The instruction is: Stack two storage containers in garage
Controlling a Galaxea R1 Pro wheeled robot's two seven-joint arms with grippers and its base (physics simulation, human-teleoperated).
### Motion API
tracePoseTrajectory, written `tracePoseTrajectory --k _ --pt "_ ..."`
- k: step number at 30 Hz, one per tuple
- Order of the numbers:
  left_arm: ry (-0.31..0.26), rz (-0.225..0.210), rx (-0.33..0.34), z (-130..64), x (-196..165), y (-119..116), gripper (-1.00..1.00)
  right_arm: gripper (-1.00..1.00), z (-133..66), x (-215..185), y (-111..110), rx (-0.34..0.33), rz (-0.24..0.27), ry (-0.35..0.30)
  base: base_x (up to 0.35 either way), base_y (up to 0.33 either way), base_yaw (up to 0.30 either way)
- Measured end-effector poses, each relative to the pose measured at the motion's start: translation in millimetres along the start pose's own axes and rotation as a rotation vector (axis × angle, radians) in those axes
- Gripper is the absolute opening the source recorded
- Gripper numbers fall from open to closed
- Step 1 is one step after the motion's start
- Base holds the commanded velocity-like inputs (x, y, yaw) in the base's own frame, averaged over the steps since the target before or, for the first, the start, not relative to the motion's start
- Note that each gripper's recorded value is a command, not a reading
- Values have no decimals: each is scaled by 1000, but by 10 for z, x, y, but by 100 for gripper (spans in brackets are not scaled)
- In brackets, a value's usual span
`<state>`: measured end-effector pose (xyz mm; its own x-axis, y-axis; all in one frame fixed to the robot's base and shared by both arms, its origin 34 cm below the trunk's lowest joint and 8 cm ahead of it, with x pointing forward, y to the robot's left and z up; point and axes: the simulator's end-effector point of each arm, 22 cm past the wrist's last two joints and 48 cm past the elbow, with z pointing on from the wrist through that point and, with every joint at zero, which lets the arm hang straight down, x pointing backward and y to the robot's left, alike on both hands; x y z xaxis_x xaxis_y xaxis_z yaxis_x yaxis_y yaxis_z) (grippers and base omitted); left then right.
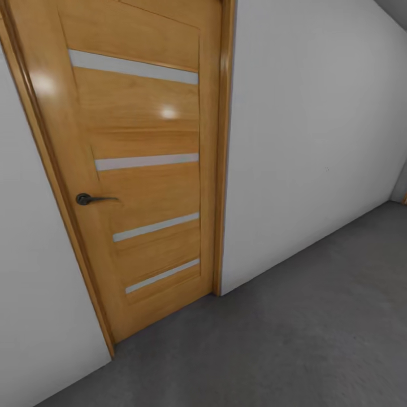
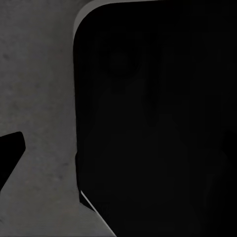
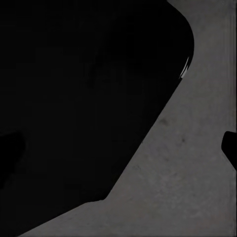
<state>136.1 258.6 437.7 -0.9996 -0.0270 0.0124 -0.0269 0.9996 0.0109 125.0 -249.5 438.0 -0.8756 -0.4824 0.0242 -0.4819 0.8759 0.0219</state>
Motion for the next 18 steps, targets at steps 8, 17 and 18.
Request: tracePoseTrajectory --k 8,17,18 --pt "-1 -1 1 0 -2 -5 100 100 0 2 -2 -1 -4 0 313 -106 202" --pt "-2 -1 1 0 -4 -6 100 100 0 5 -10 1 -4 1 313 -106 266" --pt "-2 -1 0 0 -5 -3 100 100 0 4 -8 1 -4 0 313 -106 269"
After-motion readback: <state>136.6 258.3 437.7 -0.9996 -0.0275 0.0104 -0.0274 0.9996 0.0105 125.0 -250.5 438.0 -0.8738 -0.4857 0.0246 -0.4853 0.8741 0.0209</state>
